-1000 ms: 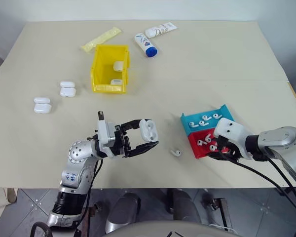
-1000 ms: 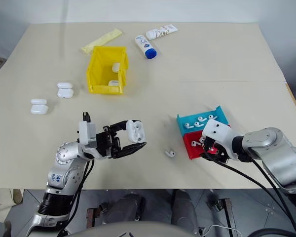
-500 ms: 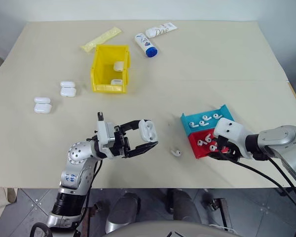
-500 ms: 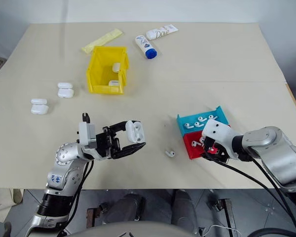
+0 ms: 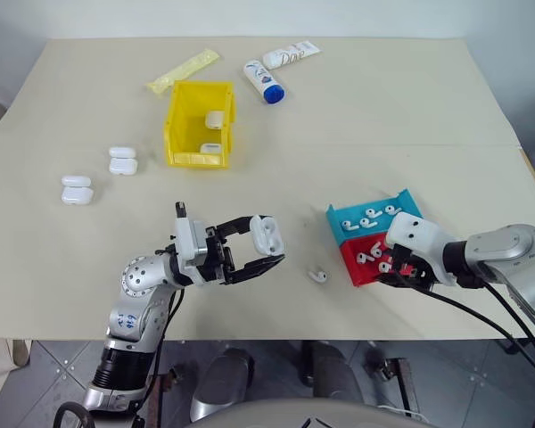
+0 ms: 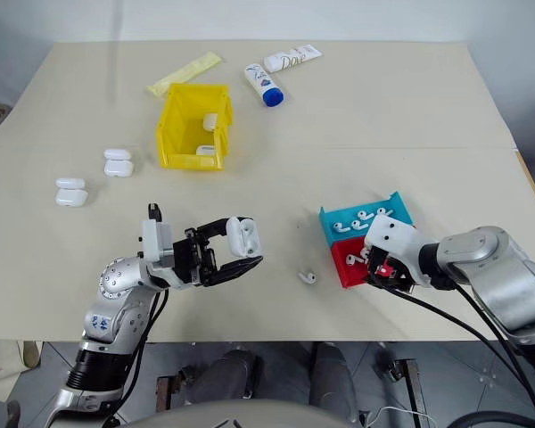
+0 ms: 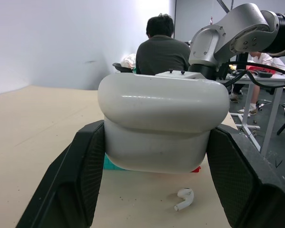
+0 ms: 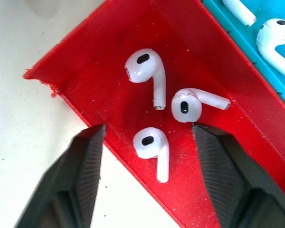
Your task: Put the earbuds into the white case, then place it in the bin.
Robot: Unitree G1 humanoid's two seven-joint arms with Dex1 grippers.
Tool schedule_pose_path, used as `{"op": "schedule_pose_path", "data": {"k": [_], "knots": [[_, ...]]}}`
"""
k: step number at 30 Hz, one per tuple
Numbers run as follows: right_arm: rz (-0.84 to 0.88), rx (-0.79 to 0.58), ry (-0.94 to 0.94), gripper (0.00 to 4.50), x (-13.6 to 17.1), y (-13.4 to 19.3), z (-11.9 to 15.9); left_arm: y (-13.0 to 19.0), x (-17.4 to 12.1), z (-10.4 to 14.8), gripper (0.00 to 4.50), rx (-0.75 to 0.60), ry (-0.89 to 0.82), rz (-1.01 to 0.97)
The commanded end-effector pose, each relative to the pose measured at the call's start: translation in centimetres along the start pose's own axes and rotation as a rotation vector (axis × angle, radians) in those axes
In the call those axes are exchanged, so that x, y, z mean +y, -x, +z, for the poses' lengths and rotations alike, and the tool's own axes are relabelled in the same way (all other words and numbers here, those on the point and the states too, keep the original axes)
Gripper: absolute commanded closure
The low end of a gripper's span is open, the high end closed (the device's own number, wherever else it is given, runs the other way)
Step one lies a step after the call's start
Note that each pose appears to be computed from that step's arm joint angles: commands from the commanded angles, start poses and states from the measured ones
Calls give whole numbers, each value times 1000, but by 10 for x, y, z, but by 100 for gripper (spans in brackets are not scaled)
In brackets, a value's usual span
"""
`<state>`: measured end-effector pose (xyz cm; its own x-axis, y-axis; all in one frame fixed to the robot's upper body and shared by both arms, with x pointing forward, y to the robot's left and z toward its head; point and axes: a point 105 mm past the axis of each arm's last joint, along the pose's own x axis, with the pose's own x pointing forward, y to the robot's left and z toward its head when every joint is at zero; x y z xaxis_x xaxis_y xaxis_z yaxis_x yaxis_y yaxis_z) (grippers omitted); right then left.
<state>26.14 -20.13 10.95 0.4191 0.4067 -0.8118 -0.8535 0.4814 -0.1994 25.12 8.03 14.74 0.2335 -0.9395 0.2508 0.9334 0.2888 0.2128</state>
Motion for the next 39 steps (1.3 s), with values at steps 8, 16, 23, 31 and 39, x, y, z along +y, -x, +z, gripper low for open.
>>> {"op": "schedule_pose_path", "data": {"k": [8,16,23,31,39], "knots": [[5,43,-10,197,-1,-3,-8,-2,-2,13,169,-27,-55,-11],[8,57,-6,215,-2,0,-10,-2,-1,13,169,-24,-57,-9],[18,61,-10,404,1,-1,-12,-2,-2,13,169,-26,-58,-10],[-9,29,-14,403,-4,-1,-6,-3,0,12,169,-24,-58,-11],[-27,-434,-25,403,-4,50,50,-18,-1,8,169,-61,-30,-98]]}}
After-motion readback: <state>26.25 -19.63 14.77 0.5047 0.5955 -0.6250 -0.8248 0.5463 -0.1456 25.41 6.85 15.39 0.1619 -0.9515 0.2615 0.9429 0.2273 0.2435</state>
